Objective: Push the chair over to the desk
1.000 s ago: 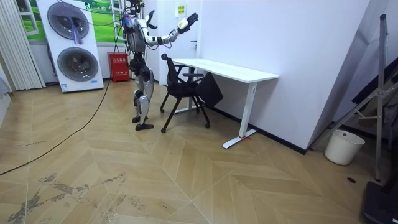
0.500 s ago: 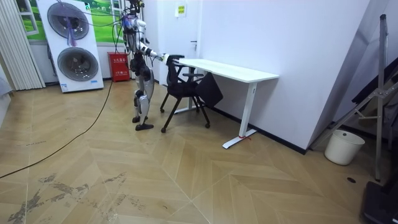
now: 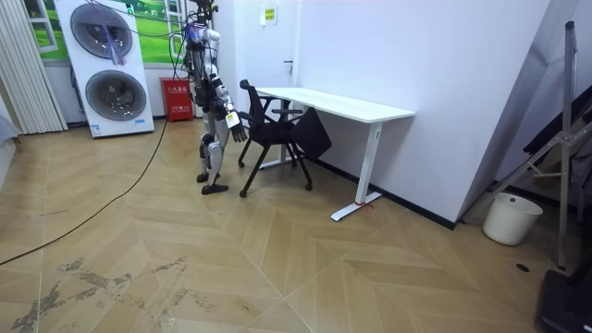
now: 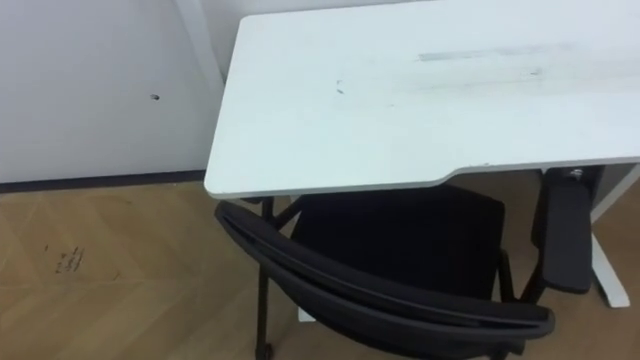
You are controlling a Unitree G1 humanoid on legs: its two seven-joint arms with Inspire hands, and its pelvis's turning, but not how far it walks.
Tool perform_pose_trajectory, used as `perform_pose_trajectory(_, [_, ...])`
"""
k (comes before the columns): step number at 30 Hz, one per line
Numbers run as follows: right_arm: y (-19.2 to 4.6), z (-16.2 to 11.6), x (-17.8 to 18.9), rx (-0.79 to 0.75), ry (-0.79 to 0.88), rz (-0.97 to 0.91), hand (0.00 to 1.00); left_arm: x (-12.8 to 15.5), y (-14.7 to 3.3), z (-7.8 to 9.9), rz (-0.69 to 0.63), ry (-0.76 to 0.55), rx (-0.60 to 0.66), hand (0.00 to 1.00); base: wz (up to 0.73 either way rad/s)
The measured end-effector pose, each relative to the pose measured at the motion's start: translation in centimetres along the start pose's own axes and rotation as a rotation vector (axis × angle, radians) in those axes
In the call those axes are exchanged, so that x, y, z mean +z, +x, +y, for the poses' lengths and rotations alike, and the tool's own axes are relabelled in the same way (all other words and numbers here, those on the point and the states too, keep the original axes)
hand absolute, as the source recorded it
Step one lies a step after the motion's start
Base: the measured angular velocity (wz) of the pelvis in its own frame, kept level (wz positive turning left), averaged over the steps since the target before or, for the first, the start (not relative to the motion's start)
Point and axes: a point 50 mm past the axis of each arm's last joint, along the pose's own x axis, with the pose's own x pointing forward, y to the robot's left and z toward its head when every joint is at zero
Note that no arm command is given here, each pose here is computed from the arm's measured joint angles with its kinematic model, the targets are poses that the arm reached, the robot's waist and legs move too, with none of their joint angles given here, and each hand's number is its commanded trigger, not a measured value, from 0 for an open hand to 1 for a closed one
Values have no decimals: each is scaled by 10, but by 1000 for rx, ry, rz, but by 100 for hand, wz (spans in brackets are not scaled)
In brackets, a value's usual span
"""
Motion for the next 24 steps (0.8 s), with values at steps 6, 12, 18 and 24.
perform_pose_trajectory(6, [-5,15,-27,218,-183,107,0,-28,-12,-28,123,41,-223,0,0])
perform_pose_trajectory(12, [-12,47,-28,402,-371,101,0,-41,-21,-44,178,127,-346,0,-7])
perform_pose_trajectory(18, [-19,65,-34,506,-414,131,0,-44,-31,-62,209,110,-432,0,0])
perform_pose_trajectory(24, [-24,72,-42,570,-418,158,0,-38,-29,-66,203,102,-452,0,0])
